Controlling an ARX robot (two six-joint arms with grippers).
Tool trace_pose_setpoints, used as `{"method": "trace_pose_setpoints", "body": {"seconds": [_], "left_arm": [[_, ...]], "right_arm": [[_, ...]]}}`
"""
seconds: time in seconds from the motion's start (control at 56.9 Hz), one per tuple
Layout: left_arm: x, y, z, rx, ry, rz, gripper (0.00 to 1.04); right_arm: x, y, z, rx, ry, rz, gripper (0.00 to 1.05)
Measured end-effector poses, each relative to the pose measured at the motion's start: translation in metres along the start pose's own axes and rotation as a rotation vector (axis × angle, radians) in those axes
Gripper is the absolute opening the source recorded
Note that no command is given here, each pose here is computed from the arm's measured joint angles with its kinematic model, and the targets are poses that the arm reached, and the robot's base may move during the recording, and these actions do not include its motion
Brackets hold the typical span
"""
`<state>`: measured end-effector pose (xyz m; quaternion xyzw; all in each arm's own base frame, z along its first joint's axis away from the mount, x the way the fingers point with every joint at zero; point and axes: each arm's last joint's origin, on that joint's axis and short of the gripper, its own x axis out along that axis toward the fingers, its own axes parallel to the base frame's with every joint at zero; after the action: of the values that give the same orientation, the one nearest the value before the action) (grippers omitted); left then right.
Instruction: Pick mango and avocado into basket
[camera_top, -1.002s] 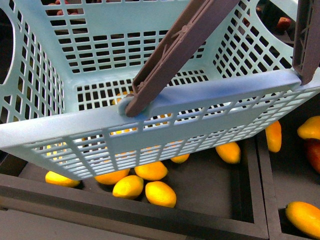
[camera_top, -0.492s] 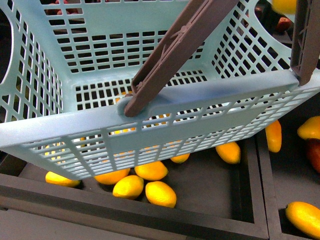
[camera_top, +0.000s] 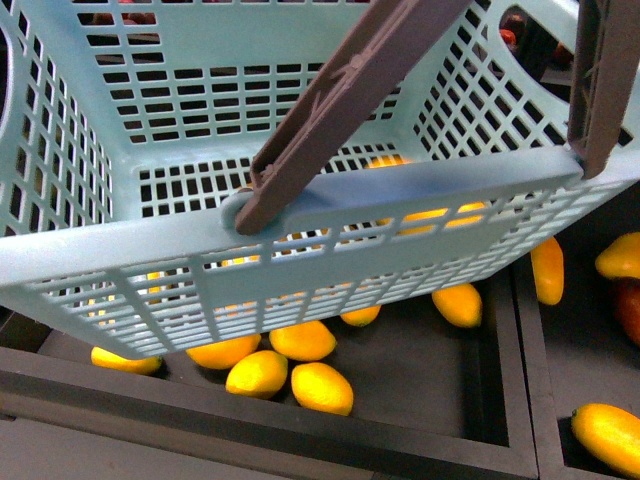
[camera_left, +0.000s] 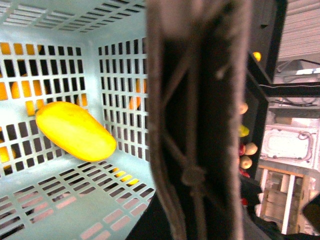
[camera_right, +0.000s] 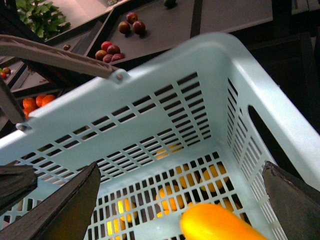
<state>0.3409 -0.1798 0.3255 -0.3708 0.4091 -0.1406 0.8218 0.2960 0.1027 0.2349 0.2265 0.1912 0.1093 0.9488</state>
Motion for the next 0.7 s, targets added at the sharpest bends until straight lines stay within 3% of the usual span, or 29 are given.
{"method": "trace_pose_setpoints", "body": {"seconds": [0.264, 0.316, 0.422, 0.492, 0.703], "left_arm": [[0.002, 0.001, 0.000, -0.002, -0.002, 0.007, 0.05], [0.001, 0.001, 0.000, -0.003, -0.001, 0.006, 0.05], [0.001, 0.001, 0.000, -0.003, 0.002, 0.003, 0.05], [0.002, 0.001, 0.000, -0.004, 0.002, 0.004, 0.05], [0.002, 0.000, -0.001, -0.003, 0.008, 0.000, 0.05]], "right_arm": [[-0.037, -0.034, 0.030, 0.009, -0.143, -0.103, 0.94], [-0.048, -0.046, 0.032, -0.094, -0.282, -0.144, 0.86], [-0.067, -0.062, 0.025, -0.274, -0.404, -0.195, 0.70], [-0.077, -0.067, 0.015, -0.357, -0.413, -0.209, 0.59], [-0.095, -0.081, -0.017, -0.435, -0.373, -0.219, 0.28]]}}
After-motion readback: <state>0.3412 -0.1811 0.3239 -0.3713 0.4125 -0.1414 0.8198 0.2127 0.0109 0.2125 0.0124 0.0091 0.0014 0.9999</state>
